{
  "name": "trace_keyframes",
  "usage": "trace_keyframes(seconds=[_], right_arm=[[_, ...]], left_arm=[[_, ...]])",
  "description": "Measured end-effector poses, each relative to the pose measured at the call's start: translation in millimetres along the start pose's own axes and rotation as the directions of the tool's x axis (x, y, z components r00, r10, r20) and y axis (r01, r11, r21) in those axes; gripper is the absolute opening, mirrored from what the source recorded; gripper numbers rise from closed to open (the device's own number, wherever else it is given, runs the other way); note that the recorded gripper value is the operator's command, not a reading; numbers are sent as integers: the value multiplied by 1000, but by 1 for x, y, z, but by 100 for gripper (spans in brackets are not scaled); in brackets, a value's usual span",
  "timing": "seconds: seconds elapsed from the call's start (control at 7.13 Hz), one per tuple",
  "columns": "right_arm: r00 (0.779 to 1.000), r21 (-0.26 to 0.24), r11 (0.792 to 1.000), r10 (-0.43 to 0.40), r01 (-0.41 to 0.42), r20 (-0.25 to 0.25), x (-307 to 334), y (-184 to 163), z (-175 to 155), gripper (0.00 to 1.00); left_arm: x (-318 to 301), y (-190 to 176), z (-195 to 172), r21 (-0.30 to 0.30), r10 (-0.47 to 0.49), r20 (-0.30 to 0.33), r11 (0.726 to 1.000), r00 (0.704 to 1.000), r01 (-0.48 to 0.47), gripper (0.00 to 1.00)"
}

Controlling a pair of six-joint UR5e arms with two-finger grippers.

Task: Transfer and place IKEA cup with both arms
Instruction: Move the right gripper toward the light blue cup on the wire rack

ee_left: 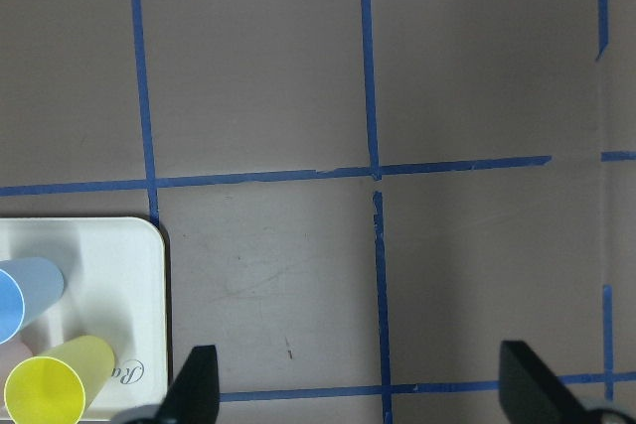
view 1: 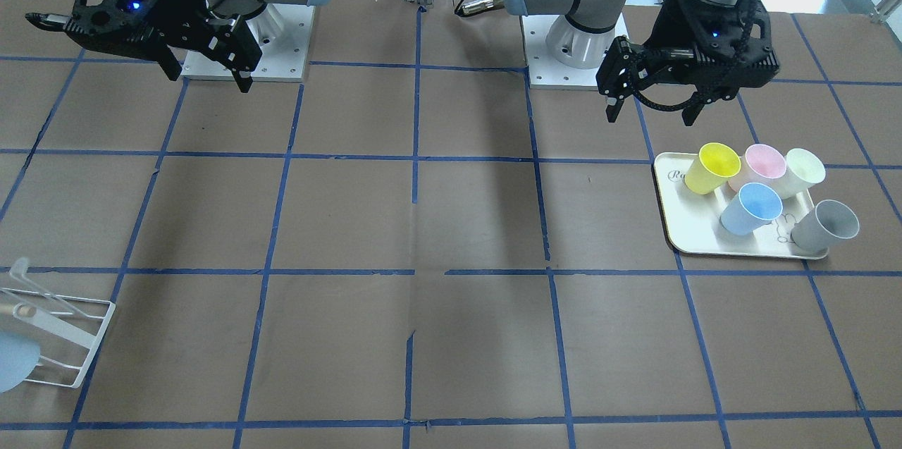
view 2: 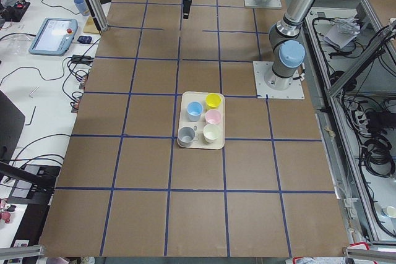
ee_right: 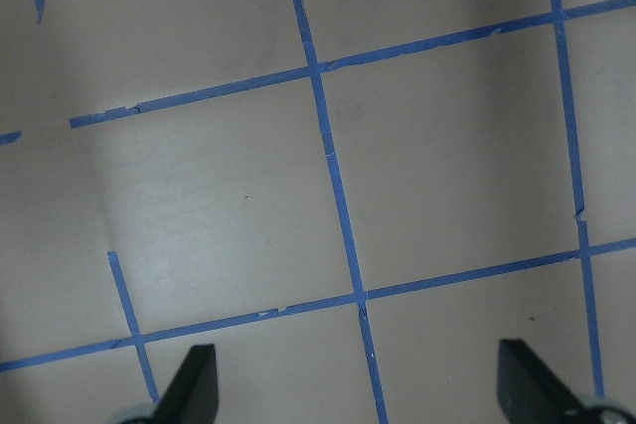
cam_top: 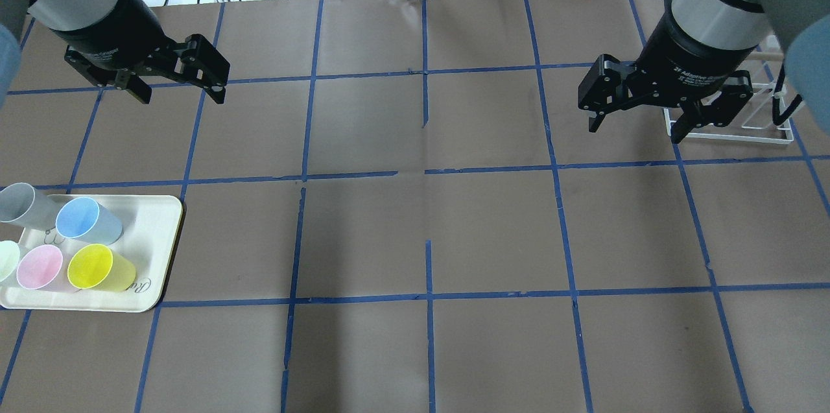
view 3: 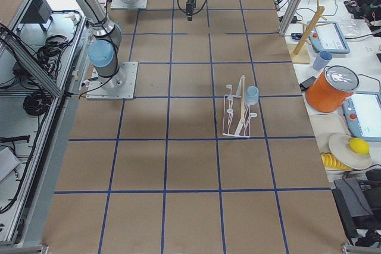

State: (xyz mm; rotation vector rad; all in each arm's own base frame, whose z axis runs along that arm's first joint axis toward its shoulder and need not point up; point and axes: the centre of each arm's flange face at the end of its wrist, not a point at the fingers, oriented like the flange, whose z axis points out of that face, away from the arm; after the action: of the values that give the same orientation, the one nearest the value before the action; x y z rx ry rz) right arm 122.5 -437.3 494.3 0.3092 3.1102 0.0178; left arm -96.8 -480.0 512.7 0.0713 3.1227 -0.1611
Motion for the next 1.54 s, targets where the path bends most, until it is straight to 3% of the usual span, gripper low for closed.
trace_keyframes(seconds=[1.54], right_arm=[[1000,27,1000,10,-10,5,2,-6,-4,100]], left_arm=[[0,2,6,-7,-1,-5,1000,1000,1,100]])
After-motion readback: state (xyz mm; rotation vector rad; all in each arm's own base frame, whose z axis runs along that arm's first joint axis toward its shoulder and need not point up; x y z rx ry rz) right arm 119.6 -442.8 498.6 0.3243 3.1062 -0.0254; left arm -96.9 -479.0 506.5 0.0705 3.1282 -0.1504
